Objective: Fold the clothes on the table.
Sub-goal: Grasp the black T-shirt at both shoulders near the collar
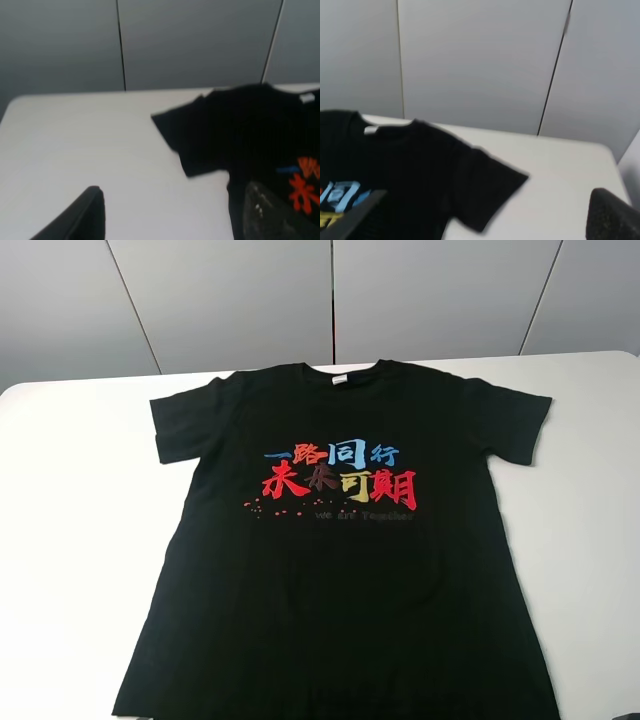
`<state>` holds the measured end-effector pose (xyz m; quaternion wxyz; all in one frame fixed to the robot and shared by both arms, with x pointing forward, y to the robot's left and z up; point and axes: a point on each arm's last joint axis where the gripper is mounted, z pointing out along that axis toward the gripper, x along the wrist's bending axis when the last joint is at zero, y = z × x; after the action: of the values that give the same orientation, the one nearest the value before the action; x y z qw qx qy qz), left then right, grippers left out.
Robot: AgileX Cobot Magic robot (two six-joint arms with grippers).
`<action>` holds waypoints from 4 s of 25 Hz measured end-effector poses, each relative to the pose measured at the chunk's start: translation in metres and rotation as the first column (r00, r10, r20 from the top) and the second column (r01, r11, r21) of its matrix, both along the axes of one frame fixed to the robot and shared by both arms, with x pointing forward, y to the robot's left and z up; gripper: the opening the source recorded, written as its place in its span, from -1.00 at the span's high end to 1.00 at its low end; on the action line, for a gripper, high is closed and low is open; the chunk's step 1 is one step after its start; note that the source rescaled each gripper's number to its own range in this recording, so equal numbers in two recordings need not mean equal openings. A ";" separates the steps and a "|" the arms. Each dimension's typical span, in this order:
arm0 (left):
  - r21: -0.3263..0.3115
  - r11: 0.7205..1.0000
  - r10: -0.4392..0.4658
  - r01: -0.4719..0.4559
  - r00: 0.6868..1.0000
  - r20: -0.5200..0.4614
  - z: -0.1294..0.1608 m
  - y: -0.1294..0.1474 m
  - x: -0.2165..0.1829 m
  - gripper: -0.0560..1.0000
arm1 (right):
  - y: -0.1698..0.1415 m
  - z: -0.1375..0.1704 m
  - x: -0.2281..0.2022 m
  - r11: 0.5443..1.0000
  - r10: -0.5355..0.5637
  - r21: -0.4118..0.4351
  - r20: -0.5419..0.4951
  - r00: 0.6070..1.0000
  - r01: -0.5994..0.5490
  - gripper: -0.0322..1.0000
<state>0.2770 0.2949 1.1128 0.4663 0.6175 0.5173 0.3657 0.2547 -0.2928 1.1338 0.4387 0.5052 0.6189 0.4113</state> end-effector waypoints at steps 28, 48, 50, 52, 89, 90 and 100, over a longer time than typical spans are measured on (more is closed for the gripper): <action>0.298 0.235 -0.336 0.925 0.365 -0.868 -0.128 -0.181 0.278 -0.94 | 0.057 -0.105 0.301 0.529 0.319 -0.106 -0.894 0.313 -0.842 -0.87; 0.274 -0.004 -0.235 0.962 0.265 -0.935 -0.217 -0.213 0.283 -0.94 | 0.069 -0.222 0.320 0.447 0.305 -0.030 -0.935 0.184 -0.894 -1.00; 0.272 -0.035 -0.207 0.962 0.259 -0.943 -0.226 -0.211 0.284 -0.94 | 0.069 -0.224 0.320 0.442 0.310 -0.027 -0.933 0.182 -0.896 -1.00; 0.267 -0.042 -0.194 0.963 0.254 -0.948 -0.232 -0.211 0.285 -0.94 | 0.070 -0.224 0.320 0.438 0.313 -0.029 -0.932 0.182 -0.898 -1.00; 0.221 -0.066 -0.205 0.973 0.204 -0.957 -0.249 -0.223 0.297 -0.94 | 0.073 -0.272 0.323 0.452 0.323 0.042 -0.939 0.120 -0.891 -0.96; 0.221 -0.066 -0.205 0.973 0.204 -0.957 -0.249 -0.223 0.297 -0.94 | 0.073 -0.273 0.323 0.448 0.320 0.033 -0.939 0.126 -0.893 -0.96; 0.222 -0.066 -0.206 0.973 0.204 -0.957 -0.250 -0.223 0.297 -0.94 | 0.068 -0.283 0.307 0.498 0.279 -0.043 -0.938 0.207 -0.866 -0.75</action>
<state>0.5737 0.0722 0.8627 -0.0563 0.9976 -0.0371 0.0136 0.5614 -0.2251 0.8505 0.0012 0.1817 0.9826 0.0375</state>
